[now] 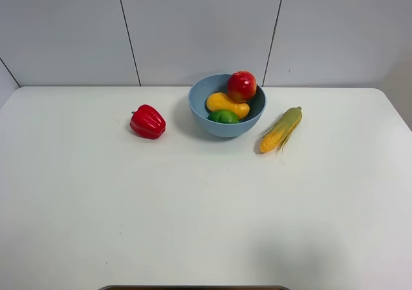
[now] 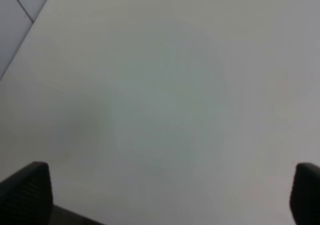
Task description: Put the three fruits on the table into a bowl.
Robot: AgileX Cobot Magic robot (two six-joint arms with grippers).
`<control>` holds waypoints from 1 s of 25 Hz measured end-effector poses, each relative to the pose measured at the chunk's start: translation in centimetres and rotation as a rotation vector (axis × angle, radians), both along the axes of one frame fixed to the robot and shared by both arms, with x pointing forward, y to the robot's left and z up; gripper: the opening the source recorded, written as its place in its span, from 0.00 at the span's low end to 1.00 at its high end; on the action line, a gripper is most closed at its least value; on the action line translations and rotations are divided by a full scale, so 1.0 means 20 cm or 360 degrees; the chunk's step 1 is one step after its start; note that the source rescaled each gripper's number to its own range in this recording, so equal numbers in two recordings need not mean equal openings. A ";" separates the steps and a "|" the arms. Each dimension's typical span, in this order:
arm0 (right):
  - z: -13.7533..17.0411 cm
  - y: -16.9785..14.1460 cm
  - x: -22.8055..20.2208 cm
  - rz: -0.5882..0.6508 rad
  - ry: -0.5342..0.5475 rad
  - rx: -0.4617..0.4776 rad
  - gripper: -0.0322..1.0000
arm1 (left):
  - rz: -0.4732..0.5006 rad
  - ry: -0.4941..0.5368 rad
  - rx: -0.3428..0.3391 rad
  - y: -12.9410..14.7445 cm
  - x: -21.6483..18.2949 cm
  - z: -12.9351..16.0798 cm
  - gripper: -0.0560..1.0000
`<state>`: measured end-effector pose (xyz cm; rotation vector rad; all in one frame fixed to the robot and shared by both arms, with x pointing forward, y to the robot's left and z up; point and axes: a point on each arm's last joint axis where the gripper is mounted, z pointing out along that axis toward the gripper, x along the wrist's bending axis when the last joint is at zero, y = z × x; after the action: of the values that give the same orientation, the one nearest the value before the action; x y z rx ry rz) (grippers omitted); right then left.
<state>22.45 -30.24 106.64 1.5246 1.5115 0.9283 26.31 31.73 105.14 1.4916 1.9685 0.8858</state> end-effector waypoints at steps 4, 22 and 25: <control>0.00 0.00 0.00 0.0000 0.0000 0.0000 0.90 | 0.0003 -0.0091 -0.0025 -0.02 -0.05 -0.07 0.90; 0.00 0.00 0.00 0.0000 0.0000 0.0000 0.90 | -0.0305 -0.0240 0.0100 -0.07 -0.13 -0.08 0.90; 0.00 0.00 0.00 0.0000 0.0000 0.0000 0.90 | -0.0310 -0.0240 0.0102 -0.08 -0.13 -0.08 0.90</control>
<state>22.45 -30.24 106.64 1.5246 1.5115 0.9283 23.71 30.23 103.59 1.5726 1.6706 0.9534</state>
